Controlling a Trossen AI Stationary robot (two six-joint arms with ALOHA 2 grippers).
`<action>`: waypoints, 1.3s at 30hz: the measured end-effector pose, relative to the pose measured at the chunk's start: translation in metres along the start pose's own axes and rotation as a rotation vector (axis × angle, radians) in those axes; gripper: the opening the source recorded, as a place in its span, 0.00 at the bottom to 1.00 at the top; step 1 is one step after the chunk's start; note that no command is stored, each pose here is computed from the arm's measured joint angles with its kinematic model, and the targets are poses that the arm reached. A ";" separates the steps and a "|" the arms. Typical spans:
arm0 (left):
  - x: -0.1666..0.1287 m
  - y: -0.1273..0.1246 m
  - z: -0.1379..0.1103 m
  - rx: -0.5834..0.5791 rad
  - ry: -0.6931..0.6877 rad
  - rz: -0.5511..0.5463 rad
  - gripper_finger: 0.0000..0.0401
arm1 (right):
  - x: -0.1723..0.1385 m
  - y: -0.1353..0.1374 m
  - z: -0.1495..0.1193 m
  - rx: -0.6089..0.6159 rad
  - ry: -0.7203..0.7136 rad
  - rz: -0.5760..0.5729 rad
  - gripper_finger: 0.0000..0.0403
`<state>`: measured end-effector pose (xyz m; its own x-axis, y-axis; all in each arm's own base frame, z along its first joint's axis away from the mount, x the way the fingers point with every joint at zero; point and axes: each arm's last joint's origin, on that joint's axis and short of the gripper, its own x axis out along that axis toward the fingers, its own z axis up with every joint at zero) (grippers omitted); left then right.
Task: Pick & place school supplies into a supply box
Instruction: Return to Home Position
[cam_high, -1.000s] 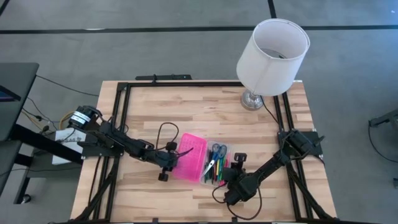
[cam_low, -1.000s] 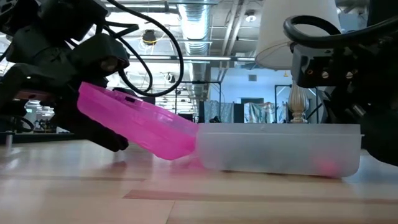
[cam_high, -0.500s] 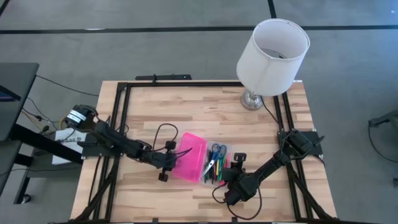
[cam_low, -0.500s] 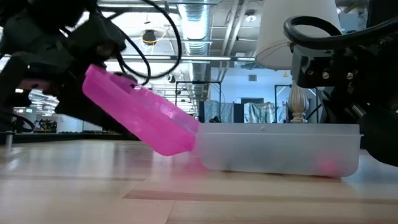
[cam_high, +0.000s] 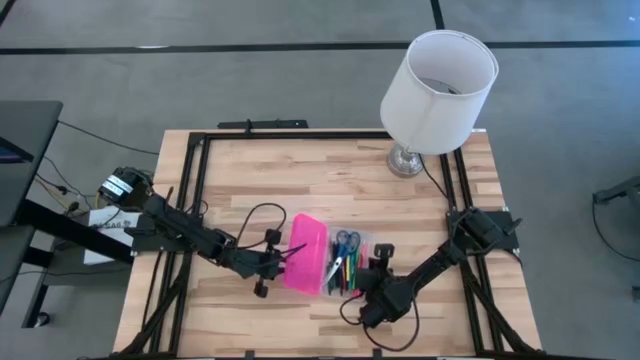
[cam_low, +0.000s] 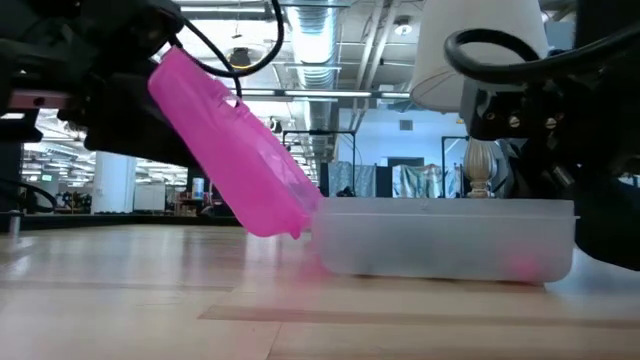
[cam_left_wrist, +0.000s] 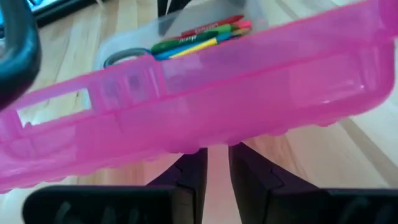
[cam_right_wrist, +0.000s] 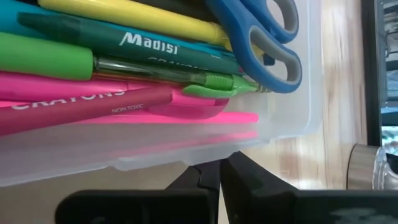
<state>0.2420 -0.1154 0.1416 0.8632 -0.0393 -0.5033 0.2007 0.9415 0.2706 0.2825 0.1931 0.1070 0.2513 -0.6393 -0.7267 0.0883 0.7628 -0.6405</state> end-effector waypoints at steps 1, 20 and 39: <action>0.000 0.000 0.001 0.002 -0.005 -0.001 0.15 | 0.001 -0.001 0.001 0.004 0.002 0.001 0.00; 0.000 0.000 0.015 0.030 -0.165 -0.042 0.15 | 0.014 -0.002 0.023 -0.060 -0.081 0.071 0.00; -0.002 -0.001 0.024 0.035 -0.262 -0.116 0.15 | 0.008 0.001 0.023 -0.052 -0.156 0.002 0.00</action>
<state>0.2510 -0.1244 0.1617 0.9230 -0.2354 -0.3043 0.3168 0.9138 0.2540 0.3071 0.1909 0.1062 0.3989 -0.6121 -0.6828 0.0389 0.7552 -0.6543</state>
